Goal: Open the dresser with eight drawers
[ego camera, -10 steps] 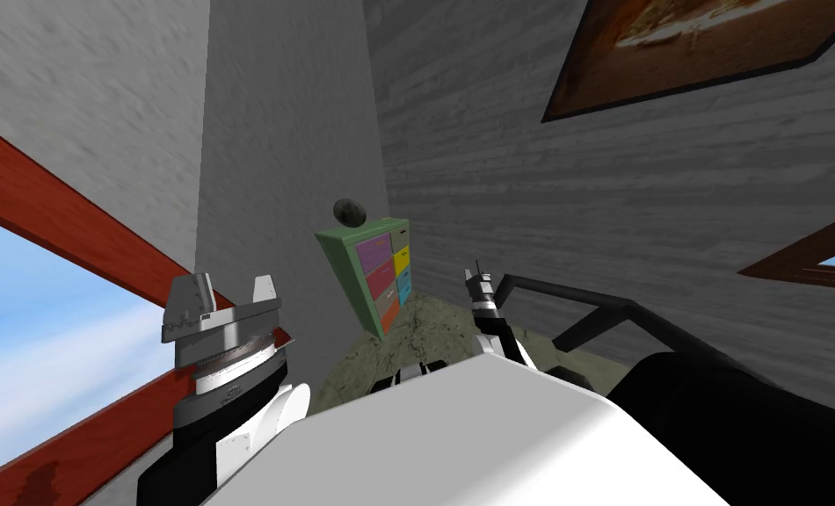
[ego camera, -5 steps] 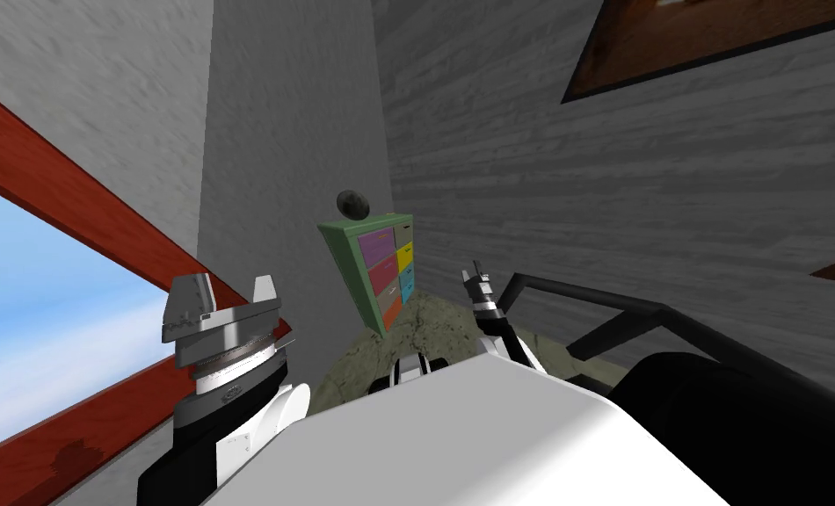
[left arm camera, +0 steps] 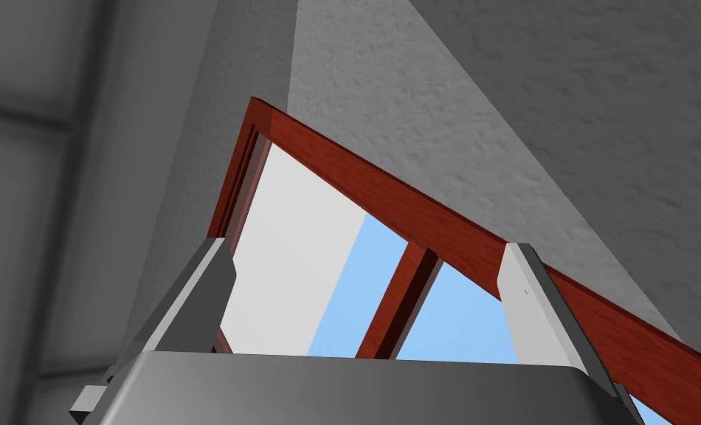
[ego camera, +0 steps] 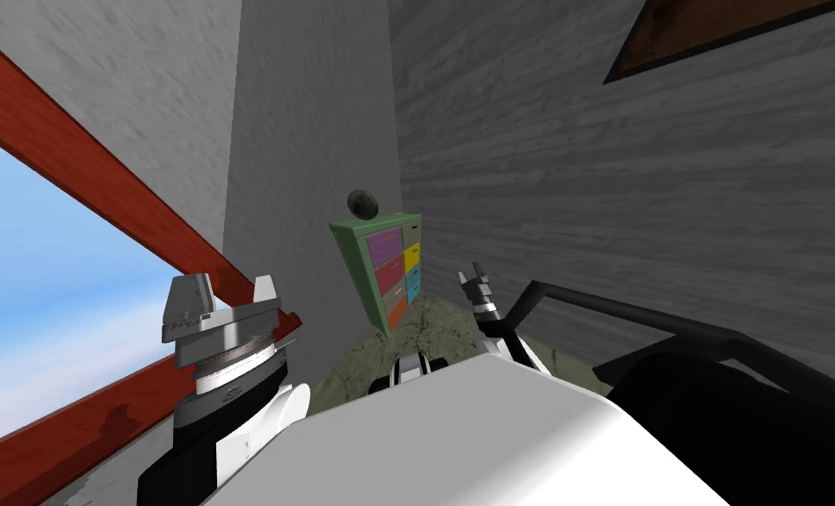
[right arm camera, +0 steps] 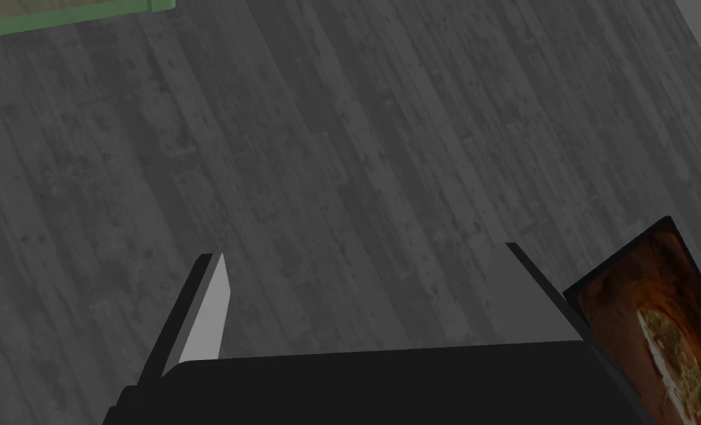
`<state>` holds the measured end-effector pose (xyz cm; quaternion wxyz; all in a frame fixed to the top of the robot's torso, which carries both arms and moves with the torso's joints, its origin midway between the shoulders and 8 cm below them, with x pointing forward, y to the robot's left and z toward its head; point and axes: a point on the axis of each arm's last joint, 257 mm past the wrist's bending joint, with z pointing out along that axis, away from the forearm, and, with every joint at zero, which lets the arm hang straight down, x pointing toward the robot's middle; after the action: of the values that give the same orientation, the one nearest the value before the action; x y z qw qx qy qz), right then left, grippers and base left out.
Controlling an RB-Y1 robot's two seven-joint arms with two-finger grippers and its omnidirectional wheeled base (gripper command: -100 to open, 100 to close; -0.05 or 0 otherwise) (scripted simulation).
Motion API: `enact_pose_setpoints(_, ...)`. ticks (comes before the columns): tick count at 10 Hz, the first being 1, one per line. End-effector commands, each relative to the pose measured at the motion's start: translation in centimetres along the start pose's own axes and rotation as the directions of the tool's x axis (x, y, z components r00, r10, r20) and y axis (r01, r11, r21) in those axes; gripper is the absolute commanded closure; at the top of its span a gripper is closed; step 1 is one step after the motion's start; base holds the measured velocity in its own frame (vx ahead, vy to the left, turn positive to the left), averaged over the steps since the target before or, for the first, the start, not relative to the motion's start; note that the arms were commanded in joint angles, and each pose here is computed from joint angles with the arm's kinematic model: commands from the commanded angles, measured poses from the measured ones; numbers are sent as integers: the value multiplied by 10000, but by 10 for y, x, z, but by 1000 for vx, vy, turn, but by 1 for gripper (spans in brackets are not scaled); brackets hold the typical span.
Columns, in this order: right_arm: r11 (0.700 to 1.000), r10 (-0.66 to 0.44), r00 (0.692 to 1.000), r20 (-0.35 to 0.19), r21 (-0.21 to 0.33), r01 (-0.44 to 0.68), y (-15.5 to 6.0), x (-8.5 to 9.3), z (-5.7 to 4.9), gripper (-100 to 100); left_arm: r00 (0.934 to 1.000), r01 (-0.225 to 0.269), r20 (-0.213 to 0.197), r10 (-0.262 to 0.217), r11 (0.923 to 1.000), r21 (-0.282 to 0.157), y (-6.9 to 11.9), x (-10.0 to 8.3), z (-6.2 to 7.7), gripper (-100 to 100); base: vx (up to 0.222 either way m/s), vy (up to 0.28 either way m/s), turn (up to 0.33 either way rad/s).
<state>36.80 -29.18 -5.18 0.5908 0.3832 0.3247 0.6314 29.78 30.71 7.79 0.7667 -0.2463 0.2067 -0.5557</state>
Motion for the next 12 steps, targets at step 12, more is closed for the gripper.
enact_pose_setpoints(12, 8657, 5002, 8658, 171, 137, -5004, -22, 6, -15, -100, 10000, -1, 0, 1, 10000, -1, 0, 0, 0, 0, 47, -13, 142)
